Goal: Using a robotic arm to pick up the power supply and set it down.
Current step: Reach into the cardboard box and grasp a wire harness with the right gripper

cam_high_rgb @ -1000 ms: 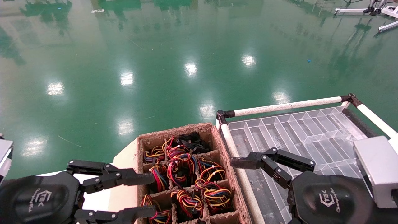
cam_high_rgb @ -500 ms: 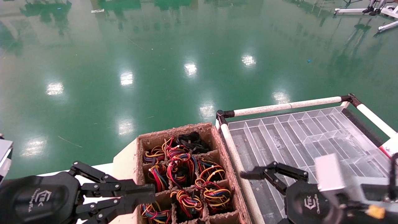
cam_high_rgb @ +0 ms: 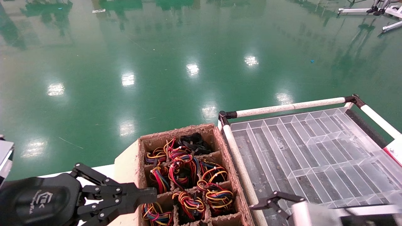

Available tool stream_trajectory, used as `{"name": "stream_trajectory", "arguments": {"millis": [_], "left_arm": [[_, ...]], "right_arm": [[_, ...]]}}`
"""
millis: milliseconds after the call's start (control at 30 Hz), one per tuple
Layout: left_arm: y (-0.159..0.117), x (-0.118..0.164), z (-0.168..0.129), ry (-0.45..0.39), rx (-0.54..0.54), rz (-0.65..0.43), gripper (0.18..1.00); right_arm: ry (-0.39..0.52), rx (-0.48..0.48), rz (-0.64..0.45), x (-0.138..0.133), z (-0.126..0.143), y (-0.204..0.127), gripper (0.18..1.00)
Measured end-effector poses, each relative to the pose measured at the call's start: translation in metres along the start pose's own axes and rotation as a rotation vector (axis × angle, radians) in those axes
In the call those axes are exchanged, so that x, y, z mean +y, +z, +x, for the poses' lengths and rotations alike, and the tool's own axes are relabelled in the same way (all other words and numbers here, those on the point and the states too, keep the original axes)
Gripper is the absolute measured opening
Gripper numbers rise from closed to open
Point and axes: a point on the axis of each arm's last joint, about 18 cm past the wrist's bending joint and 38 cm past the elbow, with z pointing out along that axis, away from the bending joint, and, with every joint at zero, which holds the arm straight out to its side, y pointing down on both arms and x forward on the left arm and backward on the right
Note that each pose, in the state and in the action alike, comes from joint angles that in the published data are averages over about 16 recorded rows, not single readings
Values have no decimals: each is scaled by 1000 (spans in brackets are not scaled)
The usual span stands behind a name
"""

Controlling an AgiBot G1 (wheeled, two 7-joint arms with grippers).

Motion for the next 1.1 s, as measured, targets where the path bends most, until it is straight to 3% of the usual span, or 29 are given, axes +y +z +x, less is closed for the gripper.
{"name": "stream_trajectory", "arguments": {"millis": [367, 600, 800, 1100], "left_arm": [[0, 0, 0, 0, 0, 0, 191], [0, 0, 0, 0, 0, 0, 191], [0, 0, 0, 0, 0, 0, 192], [0, 0, 0, 0, 0, 0, 204]], "right_arm": [[-84, -47, -73, -4, 8, 23, 967], [-96, -64, -87, -6, 9, 30, 895], [-98, -71, -96, -6, 10, 32, 800], [-93, -66, -105, -6, 11, 31, 592]]}}
